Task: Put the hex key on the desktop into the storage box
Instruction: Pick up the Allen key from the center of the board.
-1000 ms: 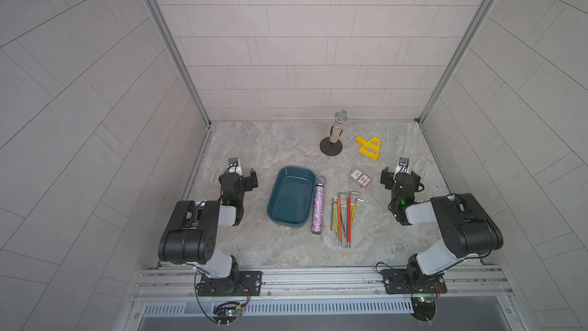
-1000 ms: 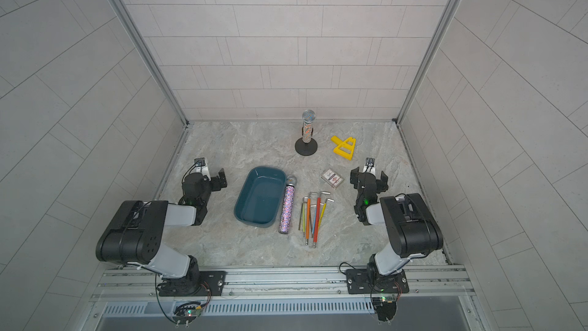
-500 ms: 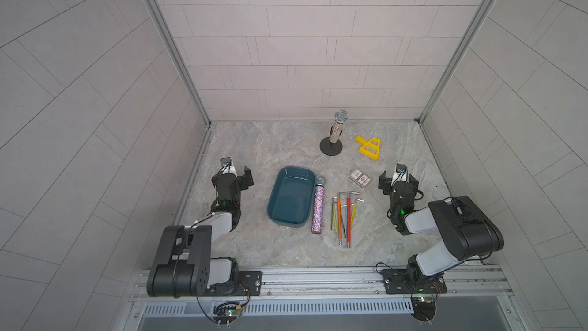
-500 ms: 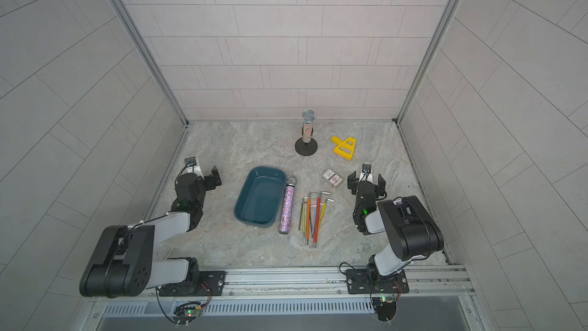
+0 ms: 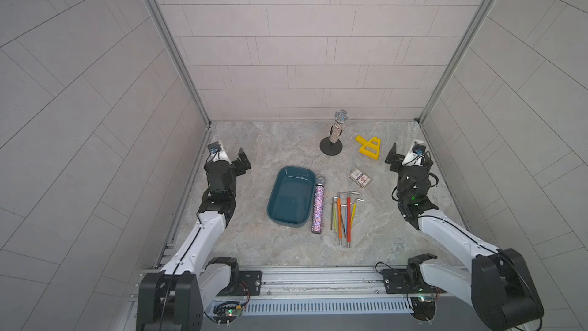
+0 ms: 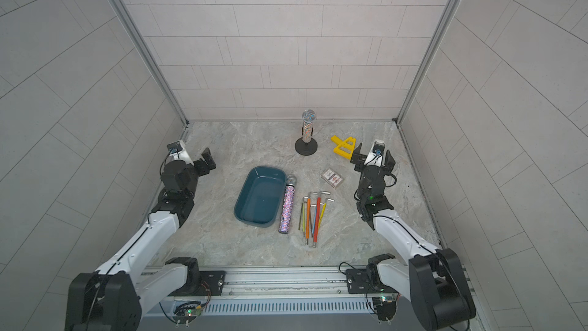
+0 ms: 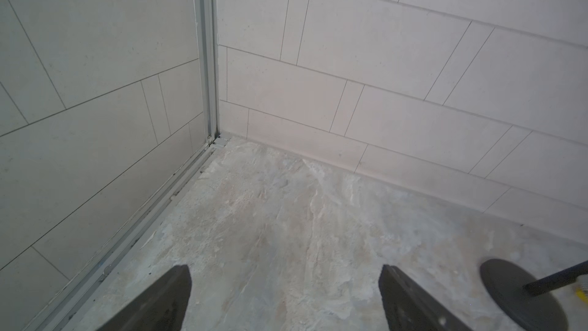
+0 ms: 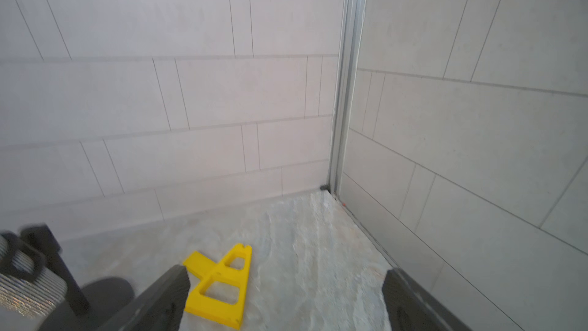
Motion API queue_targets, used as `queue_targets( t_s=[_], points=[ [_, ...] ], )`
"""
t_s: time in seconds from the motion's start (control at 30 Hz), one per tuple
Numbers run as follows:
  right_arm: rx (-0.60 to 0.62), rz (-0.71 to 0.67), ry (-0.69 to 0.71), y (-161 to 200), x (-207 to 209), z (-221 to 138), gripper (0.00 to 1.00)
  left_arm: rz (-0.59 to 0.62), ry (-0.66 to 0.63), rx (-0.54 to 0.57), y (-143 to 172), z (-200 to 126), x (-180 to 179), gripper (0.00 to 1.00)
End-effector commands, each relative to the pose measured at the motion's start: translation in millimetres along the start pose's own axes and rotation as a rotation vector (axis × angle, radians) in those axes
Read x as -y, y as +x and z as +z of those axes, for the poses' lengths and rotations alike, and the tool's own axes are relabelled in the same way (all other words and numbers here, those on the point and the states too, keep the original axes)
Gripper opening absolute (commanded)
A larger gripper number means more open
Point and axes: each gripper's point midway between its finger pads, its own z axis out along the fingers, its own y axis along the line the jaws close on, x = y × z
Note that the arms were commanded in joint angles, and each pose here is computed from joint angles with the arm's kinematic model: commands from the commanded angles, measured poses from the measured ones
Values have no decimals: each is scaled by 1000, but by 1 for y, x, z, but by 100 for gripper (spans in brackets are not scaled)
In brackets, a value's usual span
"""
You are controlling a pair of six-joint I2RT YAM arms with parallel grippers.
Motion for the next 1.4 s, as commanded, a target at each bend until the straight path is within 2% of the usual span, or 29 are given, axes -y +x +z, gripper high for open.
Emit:
queue_targets(
  t_s=[0.0, 0.03, 0.07, 0.1, 0.17, 0.27, 0.43, 0.53, 0.67, 0.8, 0.9, 0.97, 1.2, 1.37],
  points=[
    [-172, 245, -89, -37, -24, -5, 100, -229, 62, -194, 1, -18, 20, 100],
    [-227, 333, -70, -36, -24, -7, 100, -289, 139, -183, -3, -19, 33, 100],
    [-306, 447, -2, -22, -14, -11, 100, -397, 196, -149, -2, -18, 39, 100],
    [-343, 528, -21, -13, -16, -12, 100, -528, 216, -125, 1, -16, 36, 100],
    [-369, 606, -194, -13, -37, -10, 93, -614, 289, -149, 3, -14, 45, 100],
    [-454, 559, -139, 3, -29, -19, 93, -570, 294, -280, 15, -10, 58, 100],
    [-620, 465, -72, 32, -21, -36, 83, -474, 236, -404, 43, -22, 55, 100],
    [-693, 376, -65, 37, -24, -46, 79, -403, 183, -515, 66, -31, 50, 100],
    [-836, 269, -57, 51, -31, -59, 72, -254, 135, -667, 91, -44, 49, 100],
    [-938, 162, -94, 64, -43, -78, 69, -87, 124, -777, 102, -59, 60, 100],
    [-985, 87, -117, 71, -48, -94, 69, 78, 132, -795, 104, -73, 71, 99],
    [-1021, 40, -133, 78, -49, -106, 67, 129, 148, -775, 101, -81, 76, 99],
    [-1116, -64, -161, 104, -43, -146, 62, 133, 212, -748, 100, -105, 72, 95],
    [-1193, -97, -151, 132, -37, -166, 56, 73, 251, -780, 107, -118, 76, 89]
  ],
)
